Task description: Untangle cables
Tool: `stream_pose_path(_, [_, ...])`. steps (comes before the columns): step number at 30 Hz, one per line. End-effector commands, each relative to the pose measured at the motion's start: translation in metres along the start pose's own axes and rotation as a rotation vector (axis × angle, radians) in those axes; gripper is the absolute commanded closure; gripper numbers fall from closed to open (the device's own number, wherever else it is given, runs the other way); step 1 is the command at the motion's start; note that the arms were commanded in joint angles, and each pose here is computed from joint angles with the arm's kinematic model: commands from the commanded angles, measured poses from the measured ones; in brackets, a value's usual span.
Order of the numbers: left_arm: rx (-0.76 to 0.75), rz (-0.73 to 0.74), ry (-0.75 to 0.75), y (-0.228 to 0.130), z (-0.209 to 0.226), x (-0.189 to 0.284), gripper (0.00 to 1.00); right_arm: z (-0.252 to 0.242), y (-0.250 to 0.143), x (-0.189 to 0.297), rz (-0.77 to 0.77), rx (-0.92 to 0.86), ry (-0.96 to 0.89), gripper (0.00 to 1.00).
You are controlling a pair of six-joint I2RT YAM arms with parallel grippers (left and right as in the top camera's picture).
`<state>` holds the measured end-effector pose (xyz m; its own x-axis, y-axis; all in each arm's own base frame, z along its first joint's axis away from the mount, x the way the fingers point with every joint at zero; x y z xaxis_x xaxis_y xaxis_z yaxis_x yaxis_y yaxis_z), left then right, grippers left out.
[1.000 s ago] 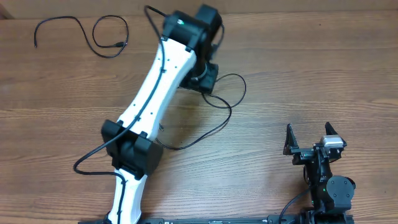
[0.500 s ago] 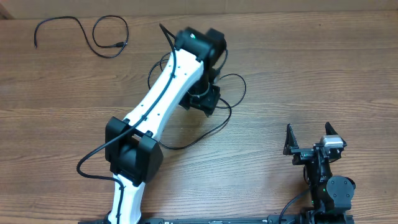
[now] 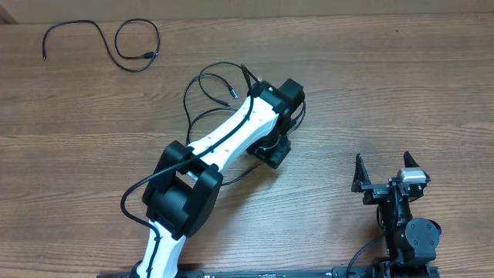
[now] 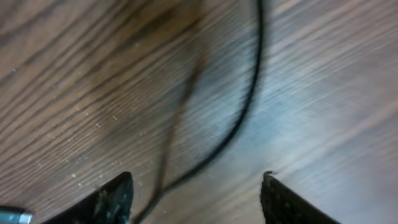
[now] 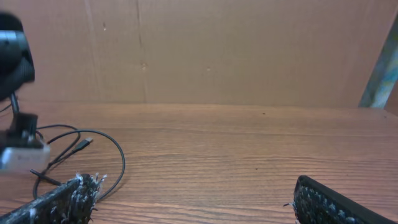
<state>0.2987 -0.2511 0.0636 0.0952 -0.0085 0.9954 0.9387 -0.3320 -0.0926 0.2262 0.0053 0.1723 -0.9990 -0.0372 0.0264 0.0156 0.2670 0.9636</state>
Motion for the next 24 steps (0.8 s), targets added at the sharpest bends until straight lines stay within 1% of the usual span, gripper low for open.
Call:
stream_pose_path(1, [-0.011,0.012,0.047,-0.010,0.013,-0.016,0.32,0.001,-0.002,0.000,-0.003,-0.003,0.002,0.00])
stream_pose_path(3, [-0.011,0.024,0.052,-0.014,0.016,-0.027,0.32,0.001,-0.002,0.000,-0.003,-0.003,0.002,0.00])
stream_pose_path(5, [-0.014,0.025,0.052,-0.017,0.017,-0.035,0.36,0.001,-0.002,0.000,-0.003,-0.003,0.002,0.00])
stream_pose_path(7, [-0.013,0.026,0.052,-0.018,0.017,-0.038,0.43,0.001,-0.002,0.000,-0.003,-0.003,0.002,0.00])
stream_pose_path(9, [-0.013,0.024,0.052,-0.017,0.017,-0.039,0.58,0.001,-0.002,0.000,-0.003,-0.003,0.002,0.00])
stream_pose_path(10, [-0.013,0.022,0.052,-0.017,0.017,-0.038,0.69,0.001,-0.002,0.000,-0.003,-0.003,0.002,0.00])
stream_pose_path(11, [-0.014,0.015,0.056,-0.015,0.017,-0.037,0.83,0.001,-0.002,0.000,-0.003,-0.003,0.002,0.00])
stream_pose_path(12, [-0.013,0.013,0.061,-0.014,0.018,-0.034,0.93,0.001,-0.002,0.000,-0.003,-0.003,0.002,0.00])
stream_pose_path(13, [-0.009,0.012,0.065,-0.013,0.018,-0.031,0.96,0.001,-0.002,0.000,-0.003,-0.003,0.002,0.00])
stream_pose_path(17, [0.022,-0.006,0.062,-0.004,0.013,0.005,0.96,0.001,-0.002,0.000,-0.003,-0.003,0.002,0.00])
stream_pose_path(20, [0.047,-0.062,0.041,0.008,0.006,0.051,0.96,0.001,-0.002,0.000,-0.003,-0.003,0.002,0.00])
stream_pose_path(22, [0.065,-0.134,0.007,0.018,0.000,0.092,0.96,0.001,-0.002,0.000,-0.003,-0.003,0.002,0.00])
stream_pose_path(24, [0.069,-0.237,-0.047,0.027,-0.008,0.140,0.96,0.001,-0.002,0.000,-0.003,-0.003,0.002,0.00])
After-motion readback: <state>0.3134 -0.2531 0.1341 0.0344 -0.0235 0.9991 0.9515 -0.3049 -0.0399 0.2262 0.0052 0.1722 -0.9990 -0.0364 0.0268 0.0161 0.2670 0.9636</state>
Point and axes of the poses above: each gripper's point midway between its finger pads, its own x axis back along the fingers, its own z axis along the line the jaws close on, y = z × x, the point moved 2 cm from there along x, back along the fingers, and after that the axes turned 15 degrees about x, right-handed, at the moved point
